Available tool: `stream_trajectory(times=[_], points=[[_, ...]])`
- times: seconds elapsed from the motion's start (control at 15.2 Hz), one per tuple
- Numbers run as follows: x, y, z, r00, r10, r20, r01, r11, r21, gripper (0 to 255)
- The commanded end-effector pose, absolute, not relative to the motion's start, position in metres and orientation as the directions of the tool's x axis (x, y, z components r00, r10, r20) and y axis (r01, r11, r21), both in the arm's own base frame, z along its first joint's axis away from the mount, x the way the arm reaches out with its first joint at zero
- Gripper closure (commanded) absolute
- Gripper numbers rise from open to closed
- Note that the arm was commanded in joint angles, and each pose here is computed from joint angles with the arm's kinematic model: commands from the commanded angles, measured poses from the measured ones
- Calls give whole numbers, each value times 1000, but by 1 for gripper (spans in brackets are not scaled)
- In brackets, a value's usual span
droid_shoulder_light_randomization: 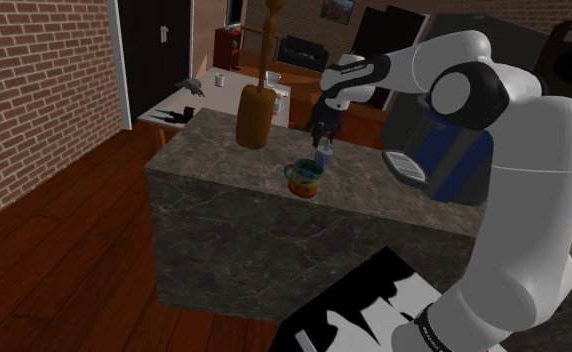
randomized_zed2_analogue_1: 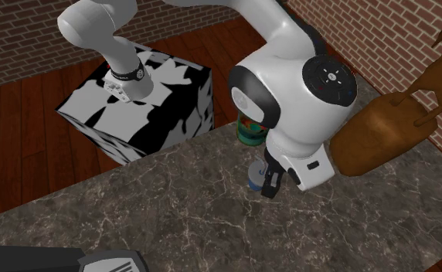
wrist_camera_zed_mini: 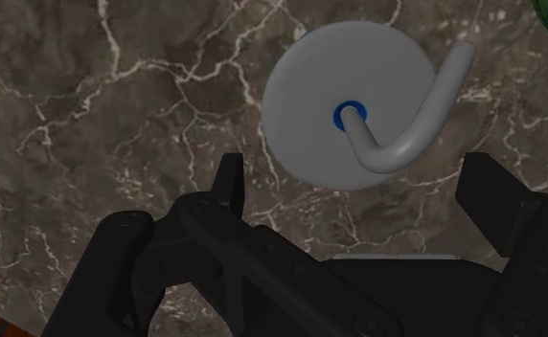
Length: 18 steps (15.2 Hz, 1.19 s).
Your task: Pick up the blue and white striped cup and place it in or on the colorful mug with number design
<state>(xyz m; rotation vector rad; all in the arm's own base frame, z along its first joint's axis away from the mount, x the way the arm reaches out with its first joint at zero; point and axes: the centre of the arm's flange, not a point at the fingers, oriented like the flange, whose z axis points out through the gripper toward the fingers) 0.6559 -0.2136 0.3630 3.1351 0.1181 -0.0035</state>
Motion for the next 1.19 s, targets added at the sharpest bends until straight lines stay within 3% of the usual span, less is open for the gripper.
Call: stream_trajectory(times=[0.0, 0.53, 0.59, 1.12], points=[[656, -214, 352, 997, 75, -2, 75, -997, 4, 0], [655, -214, 349, 997, 75, -2, 75, -997, 4, 0], [655, -214, 349, 997, 75, -2, 75, -997, 4, 255], [656, -214, 349, 997, 75, -2, 75, -997, 4, 255]])
